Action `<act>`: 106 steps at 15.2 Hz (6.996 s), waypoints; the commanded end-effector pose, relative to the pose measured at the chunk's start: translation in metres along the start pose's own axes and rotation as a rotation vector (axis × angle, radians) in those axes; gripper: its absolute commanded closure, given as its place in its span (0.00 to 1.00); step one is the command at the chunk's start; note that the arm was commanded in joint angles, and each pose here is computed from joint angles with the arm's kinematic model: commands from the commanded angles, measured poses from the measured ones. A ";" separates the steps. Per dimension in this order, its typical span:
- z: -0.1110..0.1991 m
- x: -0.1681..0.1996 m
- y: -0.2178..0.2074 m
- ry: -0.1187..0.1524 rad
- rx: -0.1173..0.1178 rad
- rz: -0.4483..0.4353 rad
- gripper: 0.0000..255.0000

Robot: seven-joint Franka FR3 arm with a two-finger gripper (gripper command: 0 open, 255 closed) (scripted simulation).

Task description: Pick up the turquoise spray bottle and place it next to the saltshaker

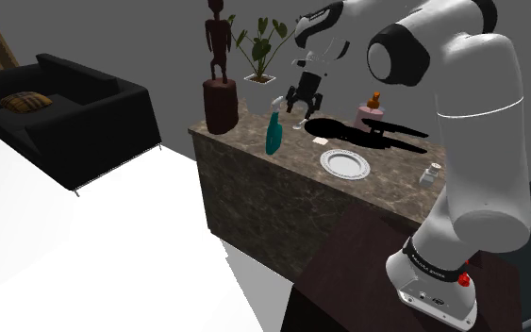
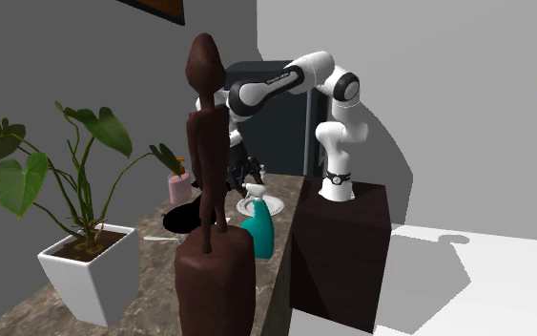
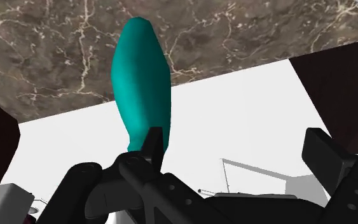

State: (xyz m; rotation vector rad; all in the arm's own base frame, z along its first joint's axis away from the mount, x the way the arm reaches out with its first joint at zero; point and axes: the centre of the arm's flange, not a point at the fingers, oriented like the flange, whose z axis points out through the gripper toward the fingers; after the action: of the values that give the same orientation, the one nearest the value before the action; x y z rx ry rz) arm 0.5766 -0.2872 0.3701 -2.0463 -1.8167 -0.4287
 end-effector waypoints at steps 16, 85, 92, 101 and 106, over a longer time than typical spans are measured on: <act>0.078 -0.004 0.088 0.054 0.061 -0.246 0.00; -0.149 0.004 -0.195 0.054 0.061 -0.246 1.00; -0.175 -0.017 -0.281 0.054 0.061 -0.246 1.00; -0.208 -0.045 -0.392 0.054 0.061 -0.246 1.00; -0.226 -0.060 -0.453 0.054 0.061 -0.246 1.00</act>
State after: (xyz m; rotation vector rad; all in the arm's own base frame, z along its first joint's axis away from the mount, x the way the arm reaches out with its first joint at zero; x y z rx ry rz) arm 0.1381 -0.3977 0.5727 -1.7620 -2.0316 -0.4838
